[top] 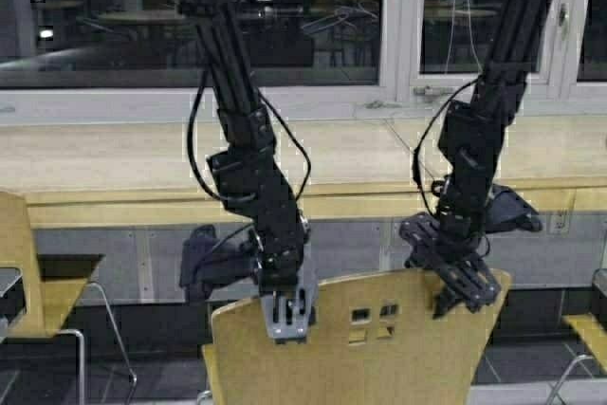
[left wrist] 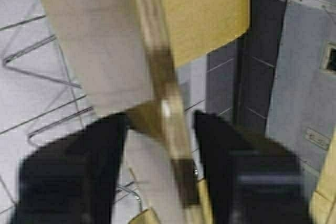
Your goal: Push the chairs under the table
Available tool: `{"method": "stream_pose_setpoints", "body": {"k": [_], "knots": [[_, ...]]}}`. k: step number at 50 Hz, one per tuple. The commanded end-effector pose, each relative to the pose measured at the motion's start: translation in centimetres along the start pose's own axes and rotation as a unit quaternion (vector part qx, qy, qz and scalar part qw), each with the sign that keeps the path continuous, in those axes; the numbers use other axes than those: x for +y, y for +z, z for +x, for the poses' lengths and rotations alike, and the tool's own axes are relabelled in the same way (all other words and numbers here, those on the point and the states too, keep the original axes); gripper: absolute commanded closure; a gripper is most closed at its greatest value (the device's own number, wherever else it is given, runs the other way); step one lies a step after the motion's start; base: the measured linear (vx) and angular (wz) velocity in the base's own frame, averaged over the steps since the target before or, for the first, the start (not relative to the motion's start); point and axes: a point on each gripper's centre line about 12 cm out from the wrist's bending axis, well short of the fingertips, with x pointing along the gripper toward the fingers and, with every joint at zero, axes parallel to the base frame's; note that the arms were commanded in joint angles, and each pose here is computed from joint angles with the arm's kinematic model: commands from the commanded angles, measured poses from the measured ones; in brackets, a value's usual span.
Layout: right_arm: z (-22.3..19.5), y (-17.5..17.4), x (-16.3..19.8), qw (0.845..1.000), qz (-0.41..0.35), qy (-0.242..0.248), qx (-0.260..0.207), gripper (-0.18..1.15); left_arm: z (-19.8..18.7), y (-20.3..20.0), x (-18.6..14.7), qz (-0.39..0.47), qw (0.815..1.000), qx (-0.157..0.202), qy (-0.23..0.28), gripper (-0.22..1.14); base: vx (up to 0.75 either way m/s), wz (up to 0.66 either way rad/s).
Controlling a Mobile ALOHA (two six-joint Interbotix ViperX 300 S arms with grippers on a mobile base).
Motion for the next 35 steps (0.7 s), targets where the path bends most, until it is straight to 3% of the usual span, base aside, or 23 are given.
{"method": "stream_pose_setpoints", "body": {"k": [1, 6, 12, 35], "knots": [[-0.5, 0.3, 1.1, 1.0, -0.007, 0.012, -0.002, 0.56, 0.0, -0.4, -1.6, -0.01, 1.0, 0.005, -0.015, 0.35, 0.0, 0.0], [-0.4, 0.3, 1.3, 1.0, -0.009, 0.013, 0.0, 0.79, 0.3, 0.1, -1.7, -0.012, 1.0, 0.001, -0.015, 0.54, 0.0, 0.0], [-0.4, 0.0, 1.9, 0.999, -0.026, 0.018, 0.006, 0.83, 0.6, 1.1, -1.8, -0.018, 1.0, -0.009, -0.012, 0.67, 0.0, 0.0], [0.6, -1.6, 5.5, 0.997, -0.053, 0.042, 0.031, 0.83, 0.7, 7.8, -5.3, -0.041, 0.996, -0.071, -0.027, 0.68, 0.01, -0.01]]}}
